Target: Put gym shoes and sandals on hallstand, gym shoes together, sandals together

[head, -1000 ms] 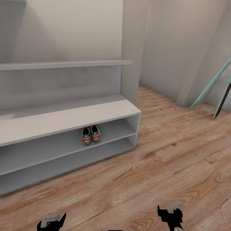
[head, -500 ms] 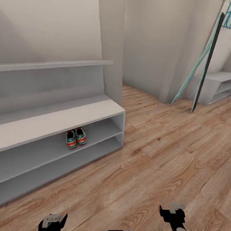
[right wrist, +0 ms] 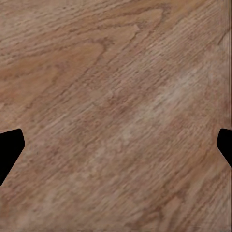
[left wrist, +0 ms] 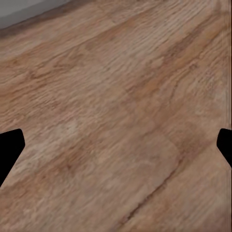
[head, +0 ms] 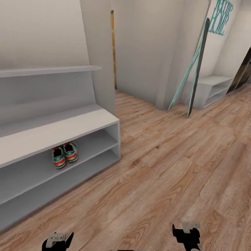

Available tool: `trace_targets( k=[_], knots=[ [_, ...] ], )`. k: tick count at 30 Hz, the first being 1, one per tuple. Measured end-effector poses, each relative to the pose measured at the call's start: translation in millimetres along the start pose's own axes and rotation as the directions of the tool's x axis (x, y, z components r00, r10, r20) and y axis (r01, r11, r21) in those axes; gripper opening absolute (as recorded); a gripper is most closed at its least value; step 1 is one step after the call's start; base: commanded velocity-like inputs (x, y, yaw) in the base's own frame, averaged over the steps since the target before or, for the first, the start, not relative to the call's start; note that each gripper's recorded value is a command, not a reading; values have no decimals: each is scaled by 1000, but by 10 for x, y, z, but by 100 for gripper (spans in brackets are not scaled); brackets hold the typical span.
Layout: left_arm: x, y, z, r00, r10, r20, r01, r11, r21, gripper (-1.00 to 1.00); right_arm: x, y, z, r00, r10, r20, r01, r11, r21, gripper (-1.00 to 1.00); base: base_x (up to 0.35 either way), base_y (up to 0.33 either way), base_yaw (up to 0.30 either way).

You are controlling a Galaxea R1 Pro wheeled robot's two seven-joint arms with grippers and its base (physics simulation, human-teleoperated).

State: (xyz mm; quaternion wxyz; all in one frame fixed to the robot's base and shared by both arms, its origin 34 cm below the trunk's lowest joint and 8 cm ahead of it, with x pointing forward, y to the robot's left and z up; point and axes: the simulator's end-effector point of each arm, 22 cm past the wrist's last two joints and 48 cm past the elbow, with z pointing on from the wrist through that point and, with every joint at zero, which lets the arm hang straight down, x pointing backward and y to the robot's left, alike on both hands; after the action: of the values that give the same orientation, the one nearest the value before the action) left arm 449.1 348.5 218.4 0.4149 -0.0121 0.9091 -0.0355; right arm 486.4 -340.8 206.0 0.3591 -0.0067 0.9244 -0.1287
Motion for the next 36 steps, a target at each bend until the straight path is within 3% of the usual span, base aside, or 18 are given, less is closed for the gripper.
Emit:
trace_targets(
  k=[29, 34, 36],
  knots=[
    [0, 0, 1, 1000, -2, 0, 2, 1000, -2, 100, 16, -8, -6, 1000, 3, -2, -3, 1000, 3, 100, 0, 0, -300],
    [-3, 9, 1, 1000, -3, 1, 3, 1000, -4, 100, 29, -74, -1, 1000, 28, -7, -28, 999, 20, 100, 0, 0, -300],
    [-5, 14, 1, 1000, -4, 1, 4, 1000, -6, 100, 49, -131, 0, 998, 63, -13, -63, 997, 40, 100, 0, 0, -300]
  ],
)
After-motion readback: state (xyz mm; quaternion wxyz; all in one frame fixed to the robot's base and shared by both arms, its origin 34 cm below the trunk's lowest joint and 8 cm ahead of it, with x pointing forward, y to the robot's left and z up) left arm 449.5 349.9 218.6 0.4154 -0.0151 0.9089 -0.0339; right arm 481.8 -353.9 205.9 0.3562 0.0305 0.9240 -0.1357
